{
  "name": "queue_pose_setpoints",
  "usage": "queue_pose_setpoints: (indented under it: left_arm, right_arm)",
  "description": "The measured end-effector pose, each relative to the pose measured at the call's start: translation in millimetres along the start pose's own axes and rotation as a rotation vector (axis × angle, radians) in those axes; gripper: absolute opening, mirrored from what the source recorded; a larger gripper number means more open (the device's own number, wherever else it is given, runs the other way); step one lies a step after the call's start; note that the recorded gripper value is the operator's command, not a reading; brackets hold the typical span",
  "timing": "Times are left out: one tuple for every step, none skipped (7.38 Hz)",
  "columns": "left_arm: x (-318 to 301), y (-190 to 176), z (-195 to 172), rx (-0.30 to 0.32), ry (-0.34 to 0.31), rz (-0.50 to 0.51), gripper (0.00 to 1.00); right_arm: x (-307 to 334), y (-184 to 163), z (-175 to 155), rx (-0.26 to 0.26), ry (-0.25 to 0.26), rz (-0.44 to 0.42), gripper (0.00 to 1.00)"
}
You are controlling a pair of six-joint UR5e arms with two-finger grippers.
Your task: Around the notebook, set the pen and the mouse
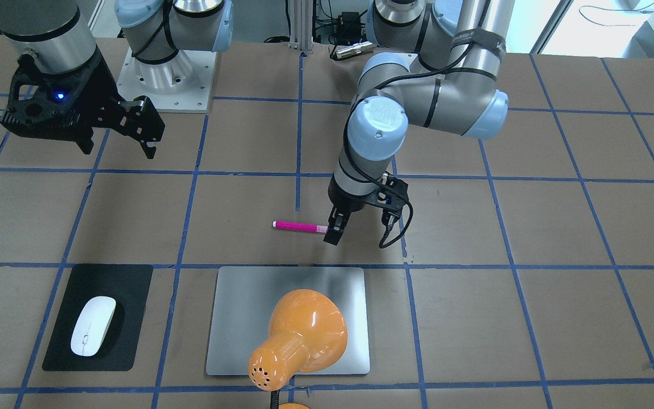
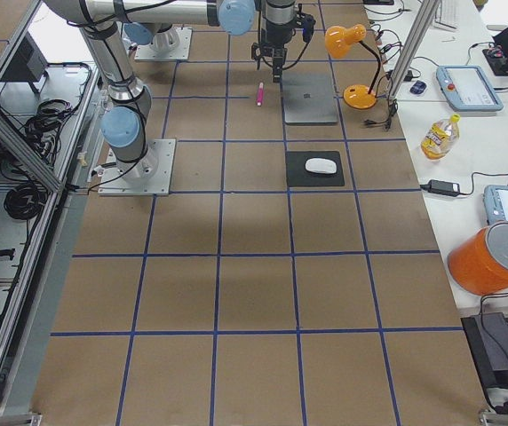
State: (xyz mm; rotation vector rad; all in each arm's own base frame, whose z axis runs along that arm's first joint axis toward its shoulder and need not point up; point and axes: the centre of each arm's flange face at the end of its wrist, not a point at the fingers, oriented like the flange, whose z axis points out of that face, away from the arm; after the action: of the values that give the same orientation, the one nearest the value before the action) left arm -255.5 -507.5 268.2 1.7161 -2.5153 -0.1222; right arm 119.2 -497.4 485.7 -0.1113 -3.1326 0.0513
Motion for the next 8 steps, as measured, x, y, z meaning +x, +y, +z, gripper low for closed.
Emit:
queue_pose_setpoints:
  left_arm:
    - [-5.6, -30.0, -28.3, 0.004, 0.026, 0.084, 0.97]
    - [-13.2, -57.0, -54.7, 0.012, 0.053, 0.164, 0.97]
    - [-22.6, -81.3, -78.1, 0.020, 0.067, 0.256, 0.97]
    - [-30.8, -99.1, -99.0, 0.027, 0.068, 0.350, 0.97]
    - [-34.6, -108.4, -119.0, 0.030, 0.063, 0.419, 0.97]
    - [-33.9, -112.7, -139.2, 0.030, 0.052, 0.483, 0.97]
    - [-29.0, -115.8, -158.0, 0.027, 0.032, 0.549, 0.97]
    - [-21.4, -118.9, -174.9, 0.025, 0.011, 0.607, 0.98]
  right_arm:
    - [0.0, -0.6, 0.0, -0.001, 0.001, 0.001, 1.00]
    - [0.0, -0.8, 0.2, -0.002, 0.001, 0.001, 1.00]
    - [-0.1, -1.0, 0.1, -0.002, 0.000, 0.001, 1.00]
    - [-0.3, -0.9, -0.5, -0.002, -0.002, 0.001, 1.00]
    - [-0.3, -0.8, -1.2, -0.001, -0.003, 0.001, 1.00]
    - [-0.3, -0.7, -1.7, -0.001, -0.002, 0.001, 1.00]
    - [-0.1, -0.4, -2.0, -0.002, -0.001, 0.001, 1.00]
    - [0.0, 0.2, -1.9, -0.003, 0.000, 0.001, 1.00]
